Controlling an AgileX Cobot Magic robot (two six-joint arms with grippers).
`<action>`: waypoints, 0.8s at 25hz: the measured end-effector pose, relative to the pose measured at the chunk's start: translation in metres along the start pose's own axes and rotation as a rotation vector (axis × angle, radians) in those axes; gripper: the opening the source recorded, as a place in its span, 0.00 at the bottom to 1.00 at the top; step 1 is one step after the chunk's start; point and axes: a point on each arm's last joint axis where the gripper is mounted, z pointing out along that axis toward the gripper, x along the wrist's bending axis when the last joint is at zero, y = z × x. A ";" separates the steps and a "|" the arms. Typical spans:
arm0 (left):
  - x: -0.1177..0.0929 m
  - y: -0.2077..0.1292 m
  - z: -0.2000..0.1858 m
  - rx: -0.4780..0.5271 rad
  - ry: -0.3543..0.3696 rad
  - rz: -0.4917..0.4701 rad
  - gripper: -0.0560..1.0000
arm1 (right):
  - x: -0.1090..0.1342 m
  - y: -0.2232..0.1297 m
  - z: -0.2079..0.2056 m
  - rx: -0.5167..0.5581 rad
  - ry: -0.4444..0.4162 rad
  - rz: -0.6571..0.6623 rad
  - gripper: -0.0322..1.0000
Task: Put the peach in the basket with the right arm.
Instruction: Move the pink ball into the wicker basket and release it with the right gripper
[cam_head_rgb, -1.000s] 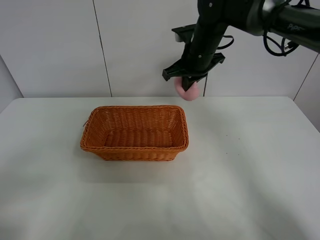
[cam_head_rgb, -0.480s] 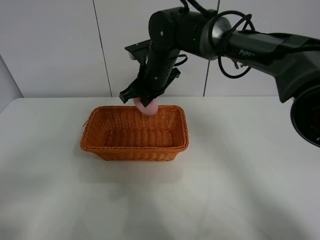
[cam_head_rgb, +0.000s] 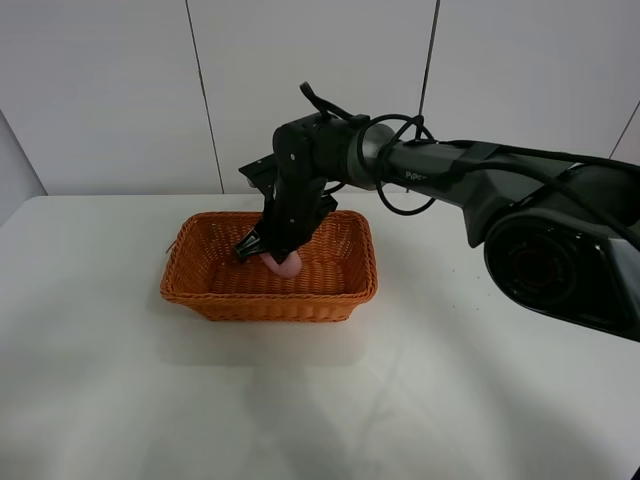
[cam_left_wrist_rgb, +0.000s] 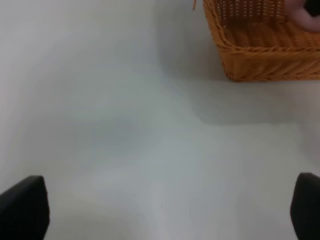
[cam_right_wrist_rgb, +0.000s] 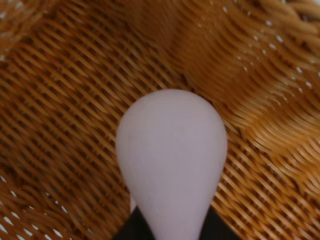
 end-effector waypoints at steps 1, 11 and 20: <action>0.000 0.000 0.000 0.000 0.000 0.000 0.99 | 0.000 0.000 0.001 0.002 0.001 0.001 0.10; 0.000 0.000 0.000 0.000 0.000 0.000 0.99 | 0.000 0.000 -0.002 0.001 0.003 0.002 0.69; 0.000 0.000 0.000 0.000 0.000 0.000 0.99 | -0.001 0.032 -0.093 -0.097 -0.016 -0.030 0.70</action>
